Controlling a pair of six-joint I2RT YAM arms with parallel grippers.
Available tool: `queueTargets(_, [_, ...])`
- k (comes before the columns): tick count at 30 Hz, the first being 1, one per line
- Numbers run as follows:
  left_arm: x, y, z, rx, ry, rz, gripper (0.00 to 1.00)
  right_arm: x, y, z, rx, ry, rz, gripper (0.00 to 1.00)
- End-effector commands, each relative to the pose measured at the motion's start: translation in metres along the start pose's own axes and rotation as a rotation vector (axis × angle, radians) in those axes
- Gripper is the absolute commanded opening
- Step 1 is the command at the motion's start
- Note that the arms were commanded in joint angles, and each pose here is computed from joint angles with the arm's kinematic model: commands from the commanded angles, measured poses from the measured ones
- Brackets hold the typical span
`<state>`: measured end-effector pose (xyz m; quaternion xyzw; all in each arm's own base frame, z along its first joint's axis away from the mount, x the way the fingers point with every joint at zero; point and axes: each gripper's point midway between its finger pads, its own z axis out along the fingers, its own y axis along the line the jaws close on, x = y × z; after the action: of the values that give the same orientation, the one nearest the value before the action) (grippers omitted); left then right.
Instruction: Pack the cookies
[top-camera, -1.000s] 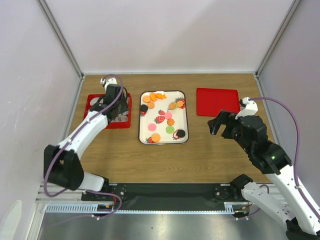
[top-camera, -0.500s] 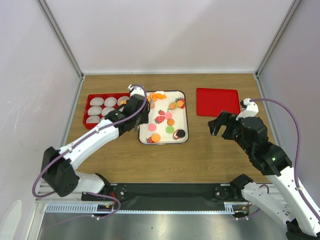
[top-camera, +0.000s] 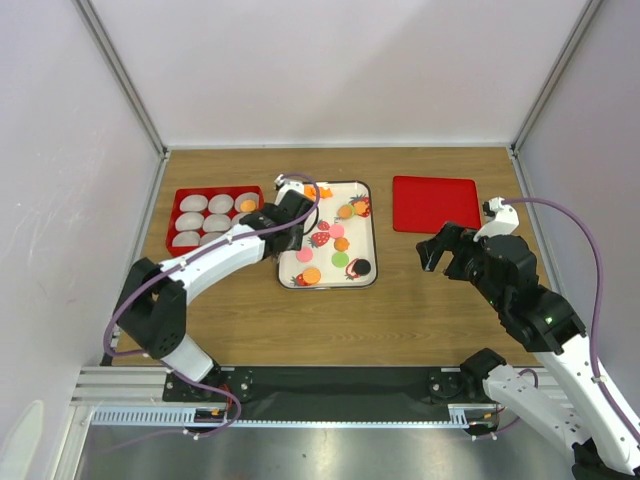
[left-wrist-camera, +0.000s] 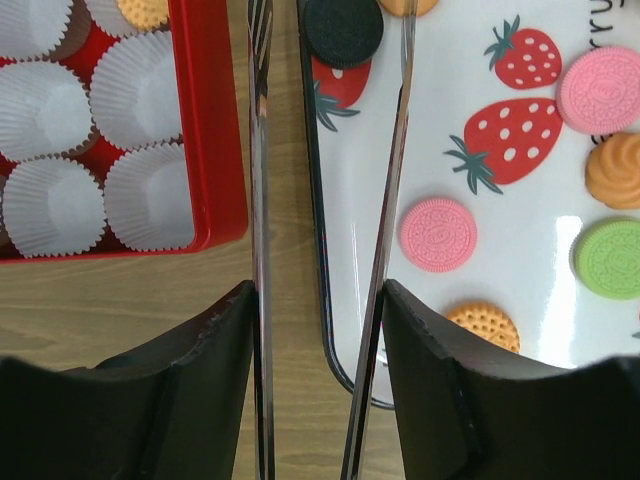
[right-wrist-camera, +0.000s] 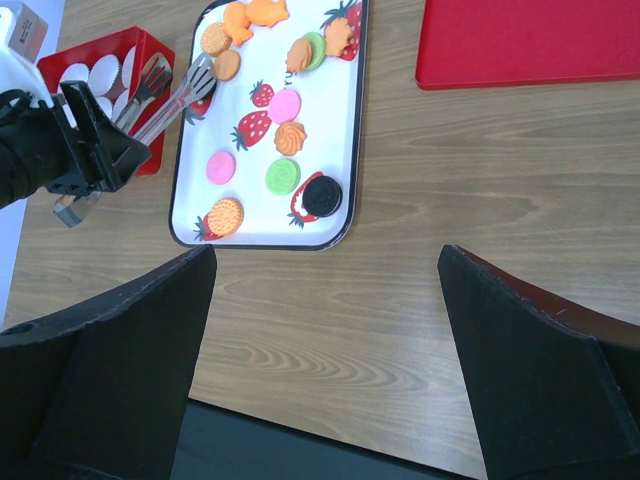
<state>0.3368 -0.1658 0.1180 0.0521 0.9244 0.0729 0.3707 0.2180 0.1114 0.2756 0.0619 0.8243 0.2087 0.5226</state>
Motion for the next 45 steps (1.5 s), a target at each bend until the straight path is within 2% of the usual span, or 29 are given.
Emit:
queueTargets(1, [-0.024,0.005,-0.001,-0.043,-0.057,0.007,0.57,-0.004,-0.001,-0.002,0.005,-0.021,0.006,1.0])
queueTargets(13, [-0.018,0.0,0.01,-0.029,-0.031,0.014,0.56,-0.003,-0.003,-0.002,0.009,-0.023,0.005,1.0])
queueTargets(22, [-0.016,-0.001,0.015,-0.034,-0.019,0.02,0.52,-0.001,-0.004,-0.001,0.015,-0.02,0.005,1.0])
queueTargets(34, [-0.017,0.003,0.008,-0.031,-0.027,0.018,0.46,0.0,-0.003,0.001,0.008,-0.021,0.011,1.0])
queueTargets(38, [-0.023,0.002,0.005,-0.02,-0.041,0.011,0.42,-0.002,-0.004,0.0,0.011,-0.025,0.008,1.0])
queueTargets(45, [-0.045,-0.001,-0.017,0.049,-0.107,-0.011,0.41,-0.002,-0.005,0.0,0.016,-0.029,0.005,1.0])
